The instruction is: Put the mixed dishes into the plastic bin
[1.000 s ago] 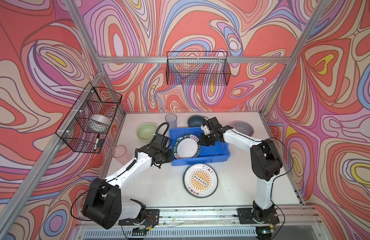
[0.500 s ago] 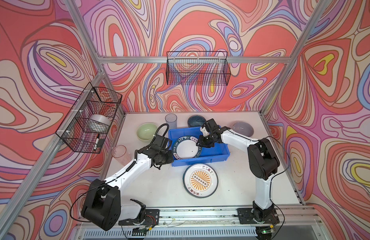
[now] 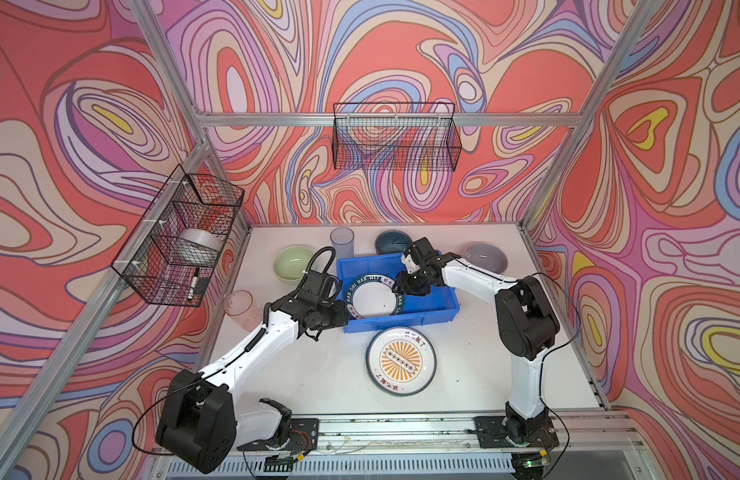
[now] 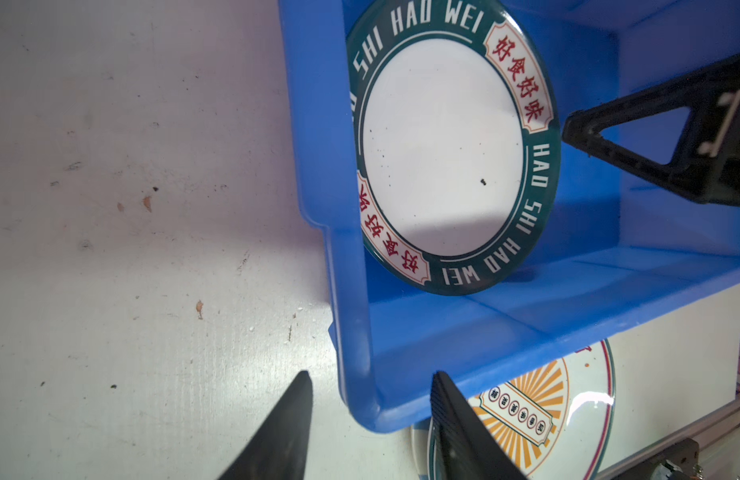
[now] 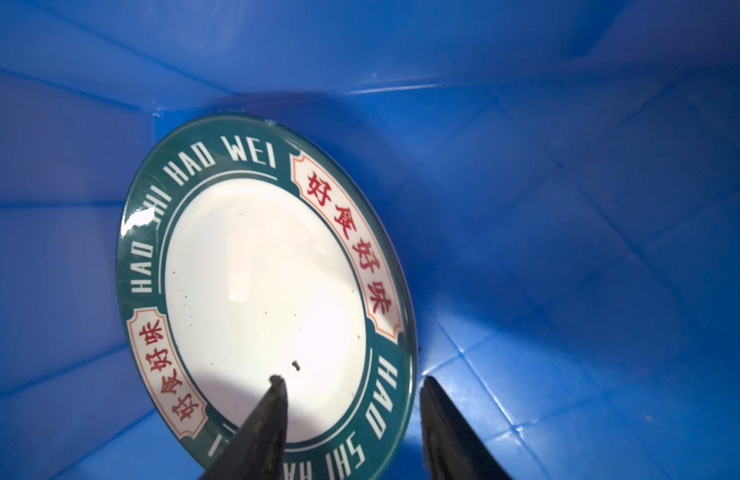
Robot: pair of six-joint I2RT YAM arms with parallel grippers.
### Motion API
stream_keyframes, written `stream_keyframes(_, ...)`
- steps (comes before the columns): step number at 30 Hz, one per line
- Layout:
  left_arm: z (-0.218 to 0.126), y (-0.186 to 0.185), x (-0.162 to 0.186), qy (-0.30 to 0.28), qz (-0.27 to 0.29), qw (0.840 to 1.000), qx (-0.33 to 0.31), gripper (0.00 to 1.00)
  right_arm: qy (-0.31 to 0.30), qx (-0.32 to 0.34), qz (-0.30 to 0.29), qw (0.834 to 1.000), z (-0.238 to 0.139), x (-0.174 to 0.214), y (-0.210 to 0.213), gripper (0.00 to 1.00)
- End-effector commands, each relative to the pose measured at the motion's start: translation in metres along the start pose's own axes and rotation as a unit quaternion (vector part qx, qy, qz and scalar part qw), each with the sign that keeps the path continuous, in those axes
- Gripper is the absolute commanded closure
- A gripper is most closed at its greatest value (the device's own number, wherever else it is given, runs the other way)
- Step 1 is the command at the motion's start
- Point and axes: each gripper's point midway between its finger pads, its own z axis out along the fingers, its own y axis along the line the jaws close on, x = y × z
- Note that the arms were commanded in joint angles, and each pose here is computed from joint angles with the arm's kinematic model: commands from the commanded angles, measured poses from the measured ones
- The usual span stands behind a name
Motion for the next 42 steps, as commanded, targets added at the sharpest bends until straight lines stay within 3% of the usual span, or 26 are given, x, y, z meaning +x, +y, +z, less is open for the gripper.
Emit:
stream_keyframes(1, -0.008, 0.008, 0.008, 0.007, 0.008, 1.0, -0.011, 0.46, -0.019, -0.003, -0.027, 0.999, -0.024, -0.009, 0.014, 0.46)
stream_keyframes(12, -0.035, -0.006, 0.028, 0.016, 0.042, 0.998, 0.046, 0.39, -0.045, -0.011, -0.063, 0.997, -0.101, 0.01, 0.028, 0.37)
stream_keyframes(23, -0.041, -0.034, 0.064, 0.038, 0.085, 0.993, 0.076, 0.45, -0.043, -0.036, -0.042, 0.998, -0.152, 0.081, 0.019, 0.4)
stream_keyframes(34, -0.023, -0.052, 0.096, 0.073, 0.095, 0.989, 0.087, 0.57, 0.012, -0.05, -0.011, 0.999, -0.134, 0.159, -0.01, 0.49)
stream_keyframes(42, -0.006, -0.053, 0.105, 0.088, 0.086, 0.989, 0.082, 0.67, 0.037, -0.053, 0.006, 0.998, -0.113, 0.188, -0.026, 0.59)
